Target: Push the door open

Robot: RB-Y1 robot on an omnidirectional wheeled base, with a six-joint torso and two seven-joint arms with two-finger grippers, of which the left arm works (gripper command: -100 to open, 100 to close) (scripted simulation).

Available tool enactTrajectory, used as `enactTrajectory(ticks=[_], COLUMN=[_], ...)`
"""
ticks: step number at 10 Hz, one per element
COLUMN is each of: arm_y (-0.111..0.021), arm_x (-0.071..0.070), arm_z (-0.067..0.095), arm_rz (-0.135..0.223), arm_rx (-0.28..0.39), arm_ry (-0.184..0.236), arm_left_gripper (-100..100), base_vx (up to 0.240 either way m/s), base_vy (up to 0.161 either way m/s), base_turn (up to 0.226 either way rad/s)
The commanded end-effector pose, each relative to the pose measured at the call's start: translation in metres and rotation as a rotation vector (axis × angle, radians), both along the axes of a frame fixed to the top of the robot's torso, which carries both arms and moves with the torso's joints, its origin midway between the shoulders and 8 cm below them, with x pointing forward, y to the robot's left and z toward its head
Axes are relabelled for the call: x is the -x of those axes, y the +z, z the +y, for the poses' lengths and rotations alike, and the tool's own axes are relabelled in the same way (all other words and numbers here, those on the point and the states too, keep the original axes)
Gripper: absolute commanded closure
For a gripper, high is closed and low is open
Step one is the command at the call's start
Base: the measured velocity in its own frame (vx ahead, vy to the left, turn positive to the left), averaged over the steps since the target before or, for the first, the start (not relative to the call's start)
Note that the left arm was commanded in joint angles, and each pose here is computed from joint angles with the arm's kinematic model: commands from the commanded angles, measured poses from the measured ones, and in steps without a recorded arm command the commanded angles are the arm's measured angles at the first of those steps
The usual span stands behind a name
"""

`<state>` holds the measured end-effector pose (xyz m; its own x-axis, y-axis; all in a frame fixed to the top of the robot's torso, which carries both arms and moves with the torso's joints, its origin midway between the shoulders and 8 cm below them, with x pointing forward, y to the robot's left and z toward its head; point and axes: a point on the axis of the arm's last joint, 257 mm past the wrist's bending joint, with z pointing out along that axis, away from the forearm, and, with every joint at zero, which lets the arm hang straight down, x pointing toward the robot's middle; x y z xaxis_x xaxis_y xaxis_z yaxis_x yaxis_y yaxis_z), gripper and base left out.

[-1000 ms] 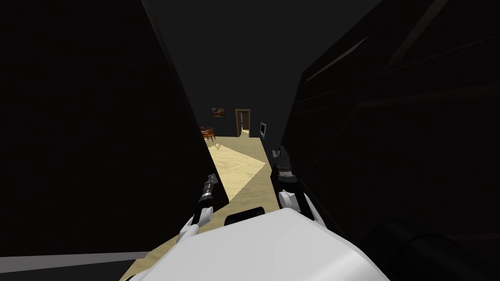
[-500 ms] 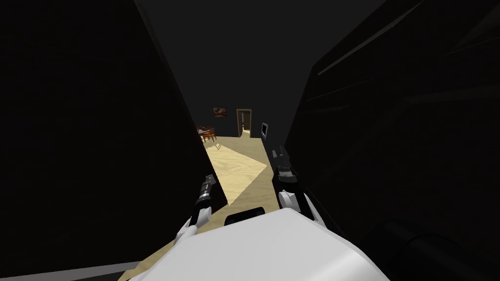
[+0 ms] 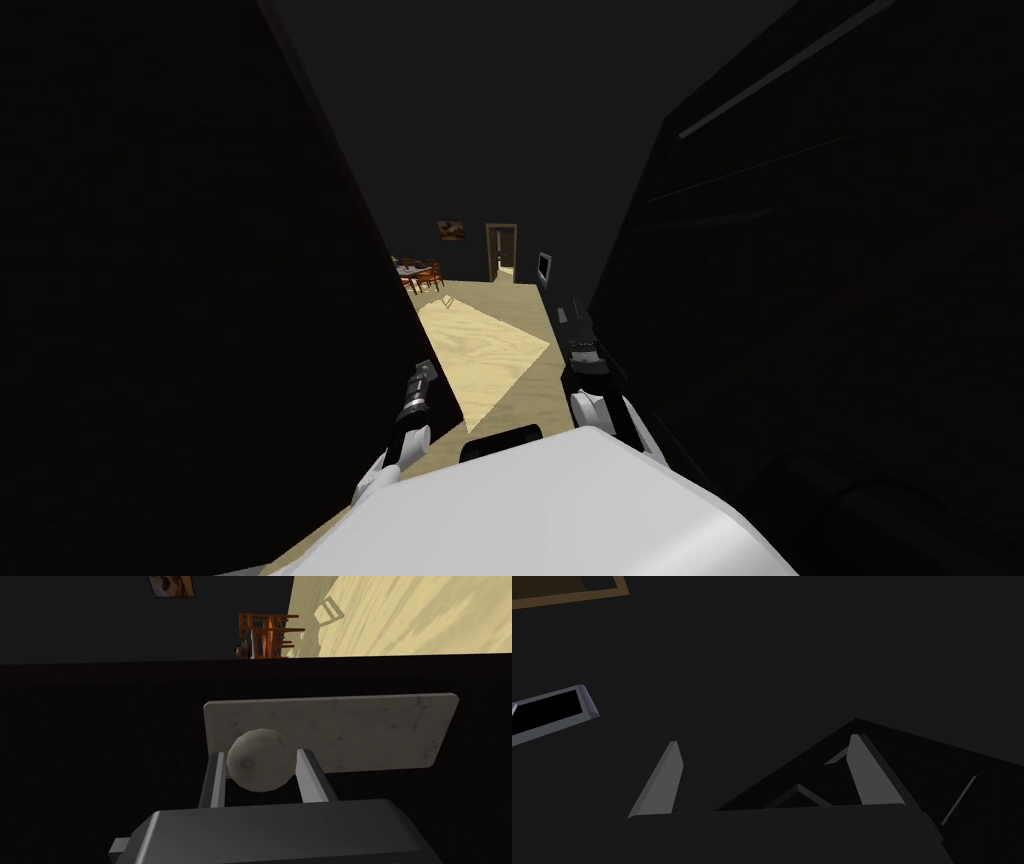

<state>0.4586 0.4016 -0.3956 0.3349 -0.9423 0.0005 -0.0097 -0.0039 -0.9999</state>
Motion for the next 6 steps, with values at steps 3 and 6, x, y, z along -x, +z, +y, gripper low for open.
enactTrajectory(ticks=[3, 6], arm_y=[0.003, 0.004], arm_x=[0.007, 0.014], arm_z=[0.024, 0.041], arm_rz=[-0.007, -0.008], arm_rx=[-0.004, -0.004], arm_ry=[0.057, 0.1], arm_left_gripper=[100, 100], base_vx=[0.189, 0.204], base_vy=[-0.022, -0.035], base_turn=[0.044, 0.055])
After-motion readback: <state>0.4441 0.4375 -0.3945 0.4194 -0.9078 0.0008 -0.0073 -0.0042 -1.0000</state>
